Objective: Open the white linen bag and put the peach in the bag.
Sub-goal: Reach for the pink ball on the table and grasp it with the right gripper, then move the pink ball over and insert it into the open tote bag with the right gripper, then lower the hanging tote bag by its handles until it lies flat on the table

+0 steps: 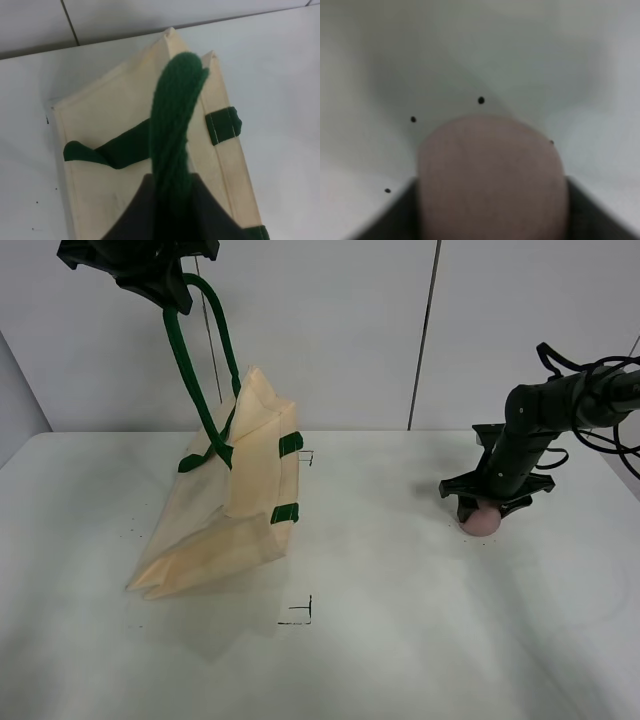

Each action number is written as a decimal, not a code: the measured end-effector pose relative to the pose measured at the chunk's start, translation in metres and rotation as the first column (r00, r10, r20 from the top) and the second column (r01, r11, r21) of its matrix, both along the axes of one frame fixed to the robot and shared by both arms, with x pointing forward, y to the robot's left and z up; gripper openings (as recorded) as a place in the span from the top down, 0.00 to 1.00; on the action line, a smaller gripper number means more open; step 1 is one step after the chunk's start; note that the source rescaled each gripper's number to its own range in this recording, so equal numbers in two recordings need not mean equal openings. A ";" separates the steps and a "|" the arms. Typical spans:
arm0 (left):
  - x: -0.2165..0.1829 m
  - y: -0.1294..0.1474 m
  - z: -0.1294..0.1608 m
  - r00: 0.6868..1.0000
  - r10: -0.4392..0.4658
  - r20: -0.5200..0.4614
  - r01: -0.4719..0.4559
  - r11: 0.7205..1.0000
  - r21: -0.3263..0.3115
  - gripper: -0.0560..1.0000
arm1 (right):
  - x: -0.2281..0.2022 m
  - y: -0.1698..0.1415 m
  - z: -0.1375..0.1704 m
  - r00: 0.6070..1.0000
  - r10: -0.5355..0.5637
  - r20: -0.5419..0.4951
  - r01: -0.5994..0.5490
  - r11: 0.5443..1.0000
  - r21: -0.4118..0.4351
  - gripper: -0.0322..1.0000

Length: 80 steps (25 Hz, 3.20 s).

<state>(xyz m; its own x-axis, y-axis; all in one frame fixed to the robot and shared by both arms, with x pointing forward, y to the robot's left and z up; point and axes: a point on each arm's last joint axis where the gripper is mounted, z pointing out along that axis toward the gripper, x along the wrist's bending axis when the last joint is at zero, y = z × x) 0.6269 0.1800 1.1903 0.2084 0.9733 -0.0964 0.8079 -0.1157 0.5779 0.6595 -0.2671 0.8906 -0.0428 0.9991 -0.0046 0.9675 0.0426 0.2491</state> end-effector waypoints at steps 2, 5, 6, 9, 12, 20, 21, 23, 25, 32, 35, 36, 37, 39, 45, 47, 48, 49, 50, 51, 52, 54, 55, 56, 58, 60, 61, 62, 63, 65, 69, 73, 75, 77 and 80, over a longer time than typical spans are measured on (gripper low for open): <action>0.000 0.000 0.000 1.000 0.000 0.000 0.000 1.000 0.000 0.95 | 0.000 0.000 0.001 1.000 0.000 0.002 0.000 1.000 0.000 0.78; 0.000 0.000 0.000 1.000 0.000 0.000 0.000 1.000 0.000 0.95 | 0.002 0.000 0.005 1.000 0.005 -0.005 -0.005 1.000 -0.002 0.97; 0.000 0.000 0.000 1.000 0.000 0.000 0.000 1.000 0.000 0.95 | 0.003 0.000 0.008 1.000 0.009 -0.010 -0.009 1.000 -0.002 0.97; 0.000 0.000 0.000 1.000 0.000 0.000 0.000 1.000 0.000 0.95 | 0.009 0.003 0.025 0.999 0.031 -0.019 -0.031 0.999 0.012 0.97; -0.001 0.000 0.001 1.000 0.000 0.003 0.000 1.000 -0.001 0.95 | 0.019 0.016 0.062 0.996 0.082 0.046 -0.084 0.995 0.053 0.97; -0.013 0.004 0.018 0.999 0.001 0.042 0.000 1.000 -0.012 0.95 | 0.025 0.107 0.180 0.888 0.258 0.381 -0.370 0.893 0.257 0.97; -0.013 0.004 0.018 0.999 0.001 0.043 0.000 1.000 -0.012 0.95 | 0.021 0.125 0.187 0.861 0.290 0.418 -0.423 0.865 0.272 0.97; -0.013 0.004 0.018 0.999 0.001 0.043 0.000 1.000 -0.012 0.95 | 0.013 0.152 0.192 0.819 0.337 0.465 -0.499 0.818 0.286 0.97; -0.013 0.004 0.018 0.999 0.001 0.043 0.000 1.000 -0.012 0.95 | 0.008 0.169 0.192 0.791 0.372 0.486 -0.545 0.789 0.282 0.97; -0.013 0.004 0.018 0.999 0.002 0.044 -0.001 1.000 -0.010 0.95 | 0.000 0.239 0.128 0.770 0.472 0.429 -0.621 0.708 0.336 0.97; -0.013 0.004 0.018 0.999 0.002 0.044 -0.001 1.000 -0.010 0.95 | 0.002 0.253 0.107 0.772 0.468 0.429 -0.621 0.697 0.358 0.97; -0.013 0.004 0.018 0.999 0.002 0.044 -0.001 1.000 -0.010 0.95 | 0.002 0.256 0.102 0.776 0.462 0.430 -0.618 0.697 0.365 0.97; -0.013 0.004 0.018 0.999 0.001 0.043 -0.001 1.000 -0.011 0.95 | 0.003 0.258 0.098 0.782 0.450 0.430 -0.609 0.698 0.377 0.97; -0.013 0.004 0.018 0.999 0.001 0.043 0.000 1.000 -0.012 0.95 | 0.006 0.260 0.092 0.795 0.426 0.432 -0.592 0.700 0.399 0.97; -0.013 0.004 0.018 0.999 0.001 0.043 0.000 1.000 -0.012 0.95 | 0.009 0.262 0.089 0.804 0.393 0.447 -0.576 0.704 0.417 0.79; -0.013 0.004 0.018 0.999 0.001 0.043 0.000 1.000 -0.012 0.95 | 0.009 0.262 0.089 0.804 0.393 0.446 -0.575 0.703 0.418 0.42; -0.013 0.004 0.018 0.999 0.001 0.043 0.000 1.000 -0.012 0.95 | 0.009 0.262 0.089 0.804 0.395 0.445 -0.576 0.702 0.418 0.25; -0.013 0.004 0.018 0.999 0.001 0.043 0.000 1.000 -0.012 0.95 | 0.009 0.262 0.088 0.803 0.397 0.444 -0.577 0.703 0.416 0.16; -0.013 0.004 0.018 0.999 0.001 0.043 0.000 1.000 -0.012 0.95 | 0.009 0.262 0.088 0.805 0.395 0.442 -0.574 0.705 0.416 0.09; -0.013 0.004 0.018 0.999 0.001 0.043 0.000 1.000 -0.012 0.95 | 0.009 0.261 0.088 0.810 0.391 0.437 -0.568 0.709 0.418 0.05; -0.013 0.004 0.018 0.999 0.001 0.043 0.000 1.000 -0.012 0.95 | 0.009 0.260 0.087 0.816 0.388 0.428 -0.560 0.715 0.420 0.03; -0.013 0.004 0.018 0.999 0.001 0.043 0.000 1.000 -0.012 0.95 | 0.009 0.257 0.089 0.832 0.393 0.392 -0.542 0.726 0.424 0.01; -0.013 0.004 0.018 0.999 0.001 0.043 0.000 1.000 -0.012 0.95 | 0.010 0.254 0.090 0.835 0.408 0.370 -0.541 0.732 0.414 0.01; -0.013 0.004 0.018 0.999 0.000 0.043 0.000 1.000 -0.012 0.95 | 0.010 0.250 0.093 0.837 0.427 0.342 -0.541 0.737 0.404 0.00; -0.013 0.004 0.018 0.999 0.000 0.043 0.000 1.000 -0.012 0.95 | 0.012 0.241 0.103 0.845 0.457 0.278 -0.533 0.759 0.374 0.00; -0.013 0.004 0.018 0.999 0.001 0.043 0.000 1.000 -0.012 0.95 | 0.015 0.228 0.115 0.861 0.458 0.219 -0.507 0.802 0.316 0.00; -0.013 0.004 0.018 0.999 0.001 0.043 0.000 1.000 -0.012 0.95 | 0.017 0.221 0.122 0.873 0.448 0.195 -0.486 0.829 0.275 0.00; -0.013 0.004 0.018 0.999 0.001 0.043 0.000 1.000 -0.012 0.95 | 0.019 0.215 0.127 0.882 0.437 0.176 -0.468 0.855 0.224 0.00; -0.013 0.004 0.018 0.999 0.001 0.043 0.000 1.000 -0.012 0.95 | 0.023 0.207 0.133 0.895 0.412 0.173 -0.440 0.881 0.176 0.00; -0.013 0.004 0.018 0.999 0.001 0.043 0.000 1.000 -0.012 0.95 | 0.028 0.194 0.140 0.915 0.368 0.168 -0.387 0.916 0.103 0.00; -0.013 0.004 0.018 0.999 0.001 0.043 0.000 1.000 -0.012 0.95 | 0.039 0.163 0.139 0.945 0.298 0.133 -0.309 0.949 0.065 0.00; -0.013 0.004 0.018 0.999 0.001 0.043 0.000 1.000 -0.012 0.95 | 0.057 0.114 0.139 0.971 0.203 0.129 -0.212 0.975 0.059 0.00; -0.013 0.004 0.018 0.999 0.001 0.043 0.000 1.000 -0.012 0.95 | 0.065 0.083 0.139 0.979 0.155 0.130 -0.163 0.985 0.050 0.00; -0.013 0.004 0.018 0.999 0.001 0.043 0.000 1.000 -0.012 0.95 | 0.071 0.054 0.139 0.986 0.101 0.131 -0.108 0.993 0.046 0.00; -0.013 0.004 0.018 0.999 0.001 0.043 0.000 1.000 -0.012 0.95 | 0.076 0.018 0.138 0.991 0.030 0.130 -0.036 0.998 0.043 0.00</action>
<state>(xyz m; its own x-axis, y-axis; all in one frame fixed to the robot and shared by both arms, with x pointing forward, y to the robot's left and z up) 0.6140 0.1841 1.2082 0.2120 0.9723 -0.0987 0.7824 -0.1083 0.6133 0.7359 -0.2491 1.0288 -0.0780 0.9964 0.0330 0.9254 0.0601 0.3742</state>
